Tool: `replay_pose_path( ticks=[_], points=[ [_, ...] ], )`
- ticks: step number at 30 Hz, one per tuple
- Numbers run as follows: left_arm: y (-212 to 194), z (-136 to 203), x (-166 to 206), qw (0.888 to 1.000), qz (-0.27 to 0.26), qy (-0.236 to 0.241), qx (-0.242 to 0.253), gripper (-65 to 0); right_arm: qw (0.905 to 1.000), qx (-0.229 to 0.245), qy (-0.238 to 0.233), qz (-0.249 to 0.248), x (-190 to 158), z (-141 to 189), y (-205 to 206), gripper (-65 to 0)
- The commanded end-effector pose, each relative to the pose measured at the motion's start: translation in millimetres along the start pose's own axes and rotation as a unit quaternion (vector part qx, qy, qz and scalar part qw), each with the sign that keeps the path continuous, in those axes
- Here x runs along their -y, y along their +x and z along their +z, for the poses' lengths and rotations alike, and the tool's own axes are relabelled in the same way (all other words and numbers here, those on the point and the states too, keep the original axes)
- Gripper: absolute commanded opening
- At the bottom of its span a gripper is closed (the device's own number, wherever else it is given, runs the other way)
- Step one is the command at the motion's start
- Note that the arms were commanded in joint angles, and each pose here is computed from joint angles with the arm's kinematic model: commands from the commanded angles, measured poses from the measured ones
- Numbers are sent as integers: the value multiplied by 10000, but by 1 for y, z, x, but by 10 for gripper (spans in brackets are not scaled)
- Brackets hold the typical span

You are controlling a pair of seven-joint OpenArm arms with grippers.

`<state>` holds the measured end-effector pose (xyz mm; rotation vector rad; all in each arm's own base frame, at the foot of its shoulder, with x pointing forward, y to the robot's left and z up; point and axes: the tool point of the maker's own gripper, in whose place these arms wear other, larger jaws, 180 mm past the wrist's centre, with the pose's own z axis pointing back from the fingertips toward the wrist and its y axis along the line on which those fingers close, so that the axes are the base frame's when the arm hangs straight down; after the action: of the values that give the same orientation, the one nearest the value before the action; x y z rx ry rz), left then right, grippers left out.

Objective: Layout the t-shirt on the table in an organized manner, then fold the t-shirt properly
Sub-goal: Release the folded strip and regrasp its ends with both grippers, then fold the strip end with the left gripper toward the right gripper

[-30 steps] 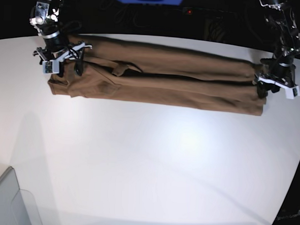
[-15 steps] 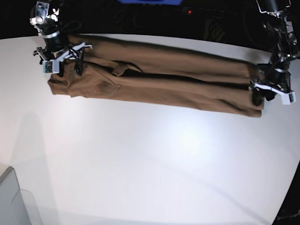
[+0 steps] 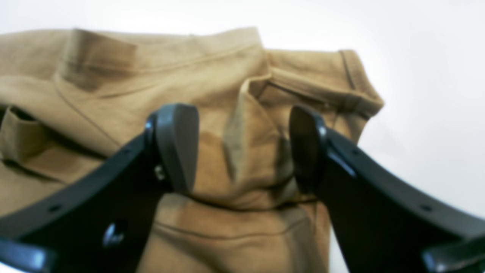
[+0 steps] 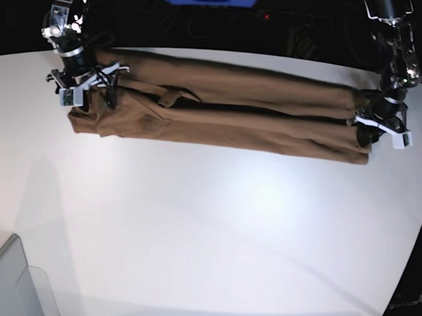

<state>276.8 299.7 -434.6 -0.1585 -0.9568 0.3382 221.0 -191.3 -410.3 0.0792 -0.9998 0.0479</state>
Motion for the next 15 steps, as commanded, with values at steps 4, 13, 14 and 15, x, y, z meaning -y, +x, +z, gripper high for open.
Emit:
replay_pose_path(
  ticks=[4, 13, 14, 15],
  points=[
    [-20, 2, -4, 9989, -100, 81, -458, -650, 9998, 185, -24, 23, 2, 1, 10, -265],
    [39, 18, -31, 9988, -101, 395, 279, -650, 9992, 250, 301, 90, -22, -7, 17, -265],
    [50, 18, -29, 9984, -138, 377, 410, -650, 9991, 243, 332, 82, -24, -8, 16, -265],
    [65, 18, -28, 9975, -265, 371, 532, -650, 9989, 258, 378, 81, -28, -9, 17, -265]
  ],
)
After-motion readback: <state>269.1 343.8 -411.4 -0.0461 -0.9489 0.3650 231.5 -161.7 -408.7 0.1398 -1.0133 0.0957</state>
